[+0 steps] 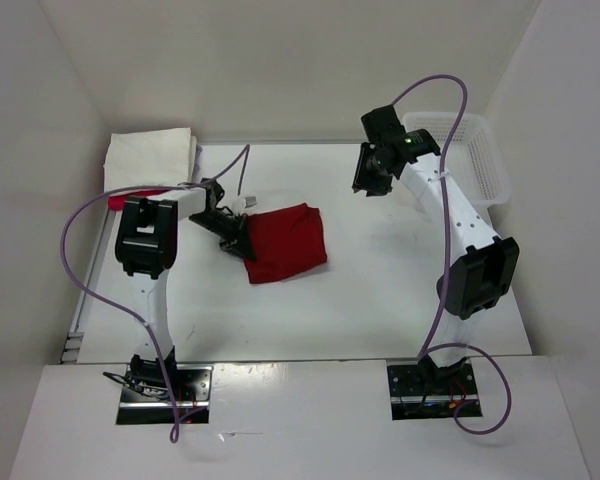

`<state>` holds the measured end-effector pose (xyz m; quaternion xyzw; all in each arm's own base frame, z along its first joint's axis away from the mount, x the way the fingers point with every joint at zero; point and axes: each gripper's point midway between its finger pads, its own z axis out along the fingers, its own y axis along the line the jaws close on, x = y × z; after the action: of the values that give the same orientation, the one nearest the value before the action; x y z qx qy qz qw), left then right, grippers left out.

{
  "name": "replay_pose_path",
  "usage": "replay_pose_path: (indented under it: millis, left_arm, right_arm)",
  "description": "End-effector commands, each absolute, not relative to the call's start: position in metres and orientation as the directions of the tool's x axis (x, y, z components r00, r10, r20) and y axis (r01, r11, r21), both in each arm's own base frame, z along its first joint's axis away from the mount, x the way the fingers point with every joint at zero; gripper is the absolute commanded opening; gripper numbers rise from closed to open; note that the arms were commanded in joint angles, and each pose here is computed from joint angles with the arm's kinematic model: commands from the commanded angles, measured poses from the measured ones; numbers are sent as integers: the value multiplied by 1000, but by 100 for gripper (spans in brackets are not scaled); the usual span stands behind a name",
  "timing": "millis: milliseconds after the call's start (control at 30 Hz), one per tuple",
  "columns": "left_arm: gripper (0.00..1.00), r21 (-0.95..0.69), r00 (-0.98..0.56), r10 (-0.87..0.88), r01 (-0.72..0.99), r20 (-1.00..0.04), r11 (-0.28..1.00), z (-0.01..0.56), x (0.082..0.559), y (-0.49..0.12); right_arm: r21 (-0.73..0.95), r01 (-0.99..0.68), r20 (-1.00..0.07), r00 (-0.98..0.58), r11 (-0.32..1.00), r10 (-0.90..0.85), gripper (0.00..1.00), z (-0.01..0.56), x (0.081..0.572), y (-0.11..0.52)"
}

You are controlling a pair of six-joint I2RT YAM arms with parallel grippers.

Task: Fold and stack the t-shirts
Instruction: Put the neatly folded tshirt into the corner of the board with the left arm

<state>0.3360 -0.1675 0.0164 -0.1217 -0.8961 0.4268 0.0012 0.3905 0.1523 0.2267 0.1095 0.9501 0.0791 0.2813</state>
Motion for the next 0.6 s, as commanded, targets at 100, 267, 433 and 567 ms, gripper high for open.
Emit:
replay_pose_path:
  millis: [100, 267, 433, 567]
  left_arm:
    - [0, -456, -842, 293, 502, -454, 735, 42, 417, -134]
    - [0, -80, -737, 436, 549, -516, 832, 67, 462, -82]
    - [0, 221, -700, 536, 495, -472, 841, 88, 508, -33]
    - [0, 439, -680, 604, 431, -416, 788, 116, 543, 2]
  right_arm:
    - [234, 159, -555, -788, 959, 266, 38, 242, 391, 148]
    - [238, 156, -569, -778, 959, 268, 37, 247, 395, 146]
    - [238, 156, -570, -777, 959, 268, 37, 246, 400, 147]
    - [244, 142, -574, -776, 959, 260, 37, 250, 401, 149]
